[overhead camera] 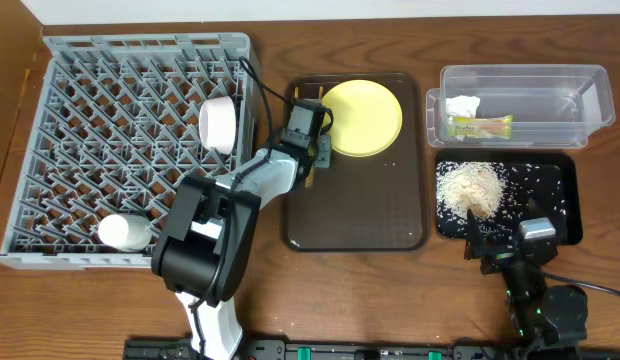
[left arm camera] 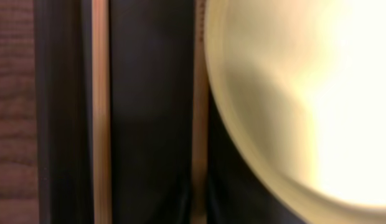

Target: Sort waste into correct bins and load items into the dishwasher

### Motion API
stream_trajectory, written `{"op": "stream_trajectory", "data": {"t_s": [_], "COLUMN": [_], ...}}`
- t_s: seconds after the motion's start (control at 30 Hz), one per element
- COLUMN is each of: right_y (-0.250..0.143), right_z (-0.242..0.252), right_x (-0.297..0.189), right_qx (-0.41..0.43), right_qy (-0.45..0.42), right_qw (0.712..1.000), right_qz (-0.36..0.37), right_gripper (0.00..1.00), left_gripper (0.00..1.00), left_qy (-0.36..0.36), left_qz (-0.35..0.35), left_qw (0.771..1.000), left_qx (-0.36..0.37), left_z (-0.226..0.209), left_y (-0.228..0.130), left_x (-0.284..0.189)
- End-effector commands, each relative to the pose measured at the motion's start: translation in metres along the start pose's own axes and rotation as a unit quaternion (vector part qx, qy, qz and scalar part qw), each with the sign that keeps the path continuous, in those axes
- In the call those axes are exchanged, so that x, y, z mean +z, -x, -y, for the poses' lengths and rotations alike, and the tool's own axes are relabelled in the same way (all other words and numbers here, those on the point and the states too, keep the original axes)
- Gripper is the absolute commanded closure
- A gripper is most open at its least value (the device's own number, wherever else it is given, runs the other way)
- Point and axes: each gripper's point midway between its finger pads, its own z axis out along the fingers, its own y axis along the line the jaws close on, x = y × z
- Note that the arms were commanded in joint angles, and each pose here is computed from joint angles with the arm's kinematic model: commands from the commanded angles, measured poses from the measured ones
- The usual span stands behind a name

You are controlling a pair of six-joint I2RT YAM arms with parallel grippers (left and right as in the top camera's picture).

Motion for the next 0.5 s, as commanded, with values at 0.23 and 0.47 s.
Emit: {"op": "stream_trajectory", "data": {"t_s": [0.23, 0.47], "right_y": [-0.001, -0.001], "right_z": [0.001, 0.001], "right_x": [0.0, 0.0], "right_qx": [0.004, 0.004], "right_qy": [-0.001, -0.001], "right_qw": [1.0, 1.0], "right_qz": [-0.001, -0.001], "right_gripper": [0.01, 0.01], "left_gripper": [0.92, 0.92], "left_qy": [-0.008, 0.061], "left_qz": [0.016, 0.071], "left_qw": [1.0, 0.995], "left_qx": [0.002, 0.025], "left_z": [-0.001, -0.041], "left_y": [0.022, 0.048], "left_x": [-0.065, -0.137]}}
